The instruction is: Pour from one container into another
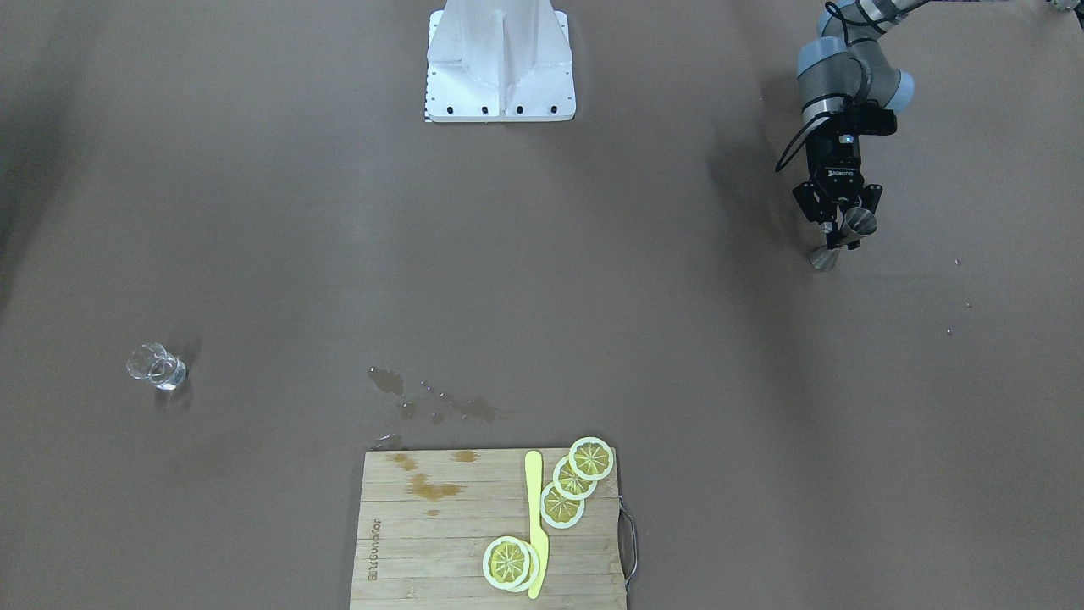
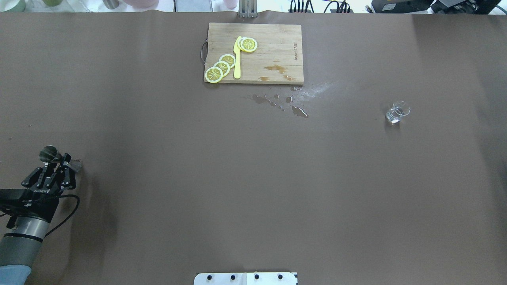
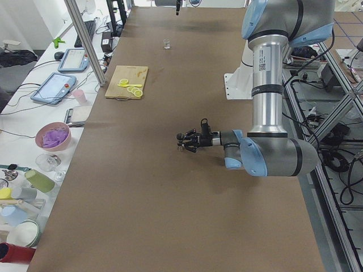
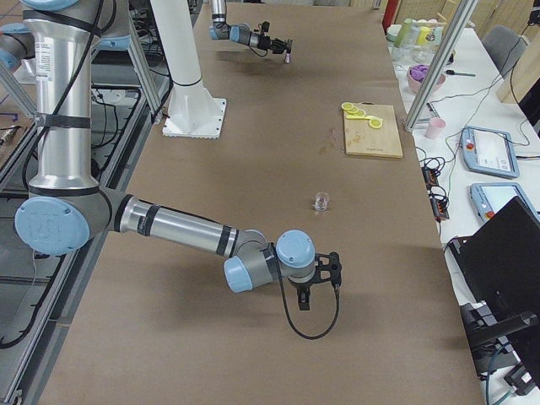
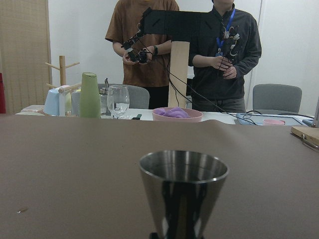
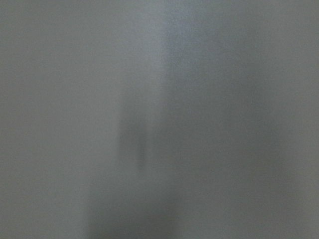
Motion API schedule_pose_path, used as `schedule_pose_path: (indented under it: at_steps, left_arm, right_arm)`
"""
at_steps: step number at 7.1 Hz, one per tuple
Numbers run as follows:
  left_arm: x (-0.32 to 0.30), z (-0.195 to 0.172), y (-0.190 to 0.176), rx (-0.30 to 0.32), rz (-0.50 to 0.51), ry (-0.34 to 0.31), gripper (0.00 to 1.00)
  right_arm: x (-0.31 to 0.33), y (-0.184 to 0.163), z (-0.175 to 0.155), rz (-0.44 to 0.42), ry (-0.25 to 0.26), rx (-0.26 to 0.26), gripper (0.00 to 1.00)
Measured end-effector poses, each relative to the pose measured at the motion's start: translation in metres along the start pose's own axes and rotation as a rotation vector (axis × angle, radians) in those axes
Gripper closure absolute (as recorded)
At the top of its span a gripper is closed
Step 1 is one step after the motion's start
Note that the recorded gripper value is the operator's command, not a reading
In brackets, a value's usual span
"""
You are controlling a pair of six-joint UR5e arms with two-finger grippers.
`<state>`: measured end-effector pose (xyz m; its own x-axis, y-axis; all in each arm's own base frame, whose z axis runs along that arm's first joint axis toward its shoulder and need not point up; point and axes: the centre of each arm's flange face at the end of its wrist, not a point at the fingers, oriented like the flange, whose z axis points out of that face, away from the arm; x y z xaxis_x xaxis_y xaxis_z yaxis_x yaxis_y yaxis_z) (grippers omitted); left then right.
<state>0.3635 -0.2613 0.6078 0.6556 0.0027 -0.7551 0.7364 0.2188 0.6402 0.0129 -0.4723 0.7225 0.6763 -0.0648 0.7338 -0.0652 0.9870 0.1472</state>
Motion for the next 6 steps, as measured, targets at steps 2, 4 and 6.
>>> schedule_pose_path:
  at_steps: [2, 4, 6]
  left_arm:
    - [0.001, 0.0, 0.0, -0.001, -0.002, 0.001, 0.06]
    - [0.0, 0.0, 0.0, 0.002, 0.003, -0.001, 0.02]
    - [0.001, 0.0, 0.0, 0.004, 0.015, -0.004, 0.02]
  right_arm:
    - [0.001, -0.016, -0.01, -0.086, 0.038, -0.063, 0.0]
    - [-0.021, -0.066, -0.053, -0.11, 0.114, -0.143, 0.0]
    - [-0.037, -0.085, -0.084, -0.093, 0.177, -0.19, 0.0]
